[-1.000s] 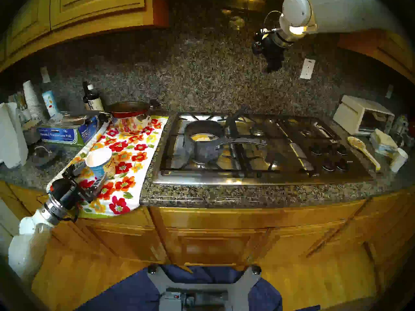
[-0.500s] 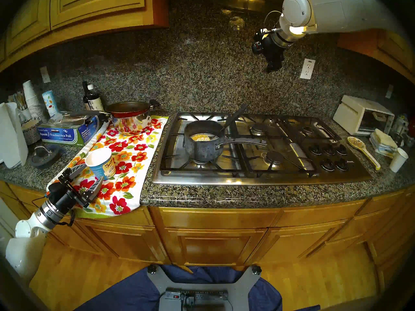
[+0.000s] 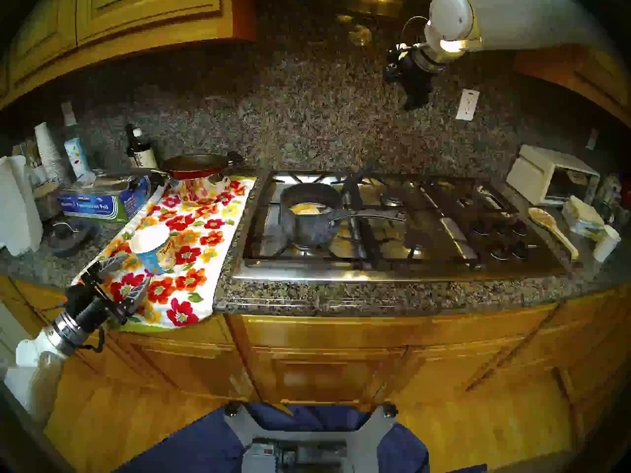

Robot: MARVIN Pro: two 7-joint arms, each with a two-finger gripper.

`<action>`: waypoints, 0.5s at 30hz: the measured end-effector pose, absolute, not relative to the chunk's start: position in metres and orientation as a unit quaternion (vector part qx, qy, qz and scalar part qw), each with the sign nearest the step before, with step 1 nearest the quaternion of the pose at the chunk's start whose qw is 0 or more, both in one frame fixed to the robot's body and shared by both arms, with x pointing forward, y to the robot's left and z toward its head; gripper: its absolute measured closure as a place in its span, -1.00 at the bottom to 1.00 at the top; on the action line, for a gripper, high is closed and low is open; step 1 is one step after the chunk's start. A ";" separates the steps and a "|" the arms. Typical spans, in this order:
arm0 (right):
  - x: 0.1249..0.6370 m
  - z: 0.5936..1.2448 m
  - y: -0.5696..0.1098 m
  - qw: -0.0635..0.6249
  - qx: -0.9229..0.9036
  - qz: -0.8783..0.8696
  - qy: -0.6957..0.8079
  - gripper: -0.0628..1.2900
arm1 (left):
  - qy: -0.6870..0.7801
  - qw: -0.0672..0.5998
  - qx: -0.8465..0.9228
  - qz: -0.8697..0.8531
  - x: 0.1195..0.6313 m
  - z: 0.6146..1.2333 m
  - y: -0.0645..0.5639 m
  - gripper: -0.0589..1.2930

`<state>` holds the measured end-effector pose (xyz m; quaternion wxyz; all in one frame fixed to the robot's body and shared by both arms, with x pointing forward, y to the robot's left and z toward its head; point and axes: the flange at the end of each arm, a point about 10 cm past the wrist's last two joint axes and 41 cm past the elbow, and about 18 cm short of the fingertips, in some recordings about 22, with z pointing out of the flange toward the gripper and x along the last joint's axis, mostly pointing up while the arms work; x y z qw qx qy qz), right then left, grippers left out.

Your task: Pour oats into pot and stir with a spoon

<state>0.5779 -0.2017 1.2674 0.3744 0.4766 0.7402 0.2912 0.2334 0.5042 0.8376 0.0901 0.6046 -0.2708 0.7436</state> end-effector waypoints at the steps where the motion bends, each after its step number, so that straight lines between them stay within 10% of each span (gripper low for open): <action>1: 0.578 1.267 -0.202 0.374 0.477 0.291 0.740 -0.95 | -0.271 0.090 0.605 0.743 0.232 0.838 0.505 -0.88; 15: 0.578 1.267 -0.202 0.374 0.476 0.291 0.740 -0.95 | -0.270 0.100 0.608 0.739 0.224 0.846 0.508 -0.88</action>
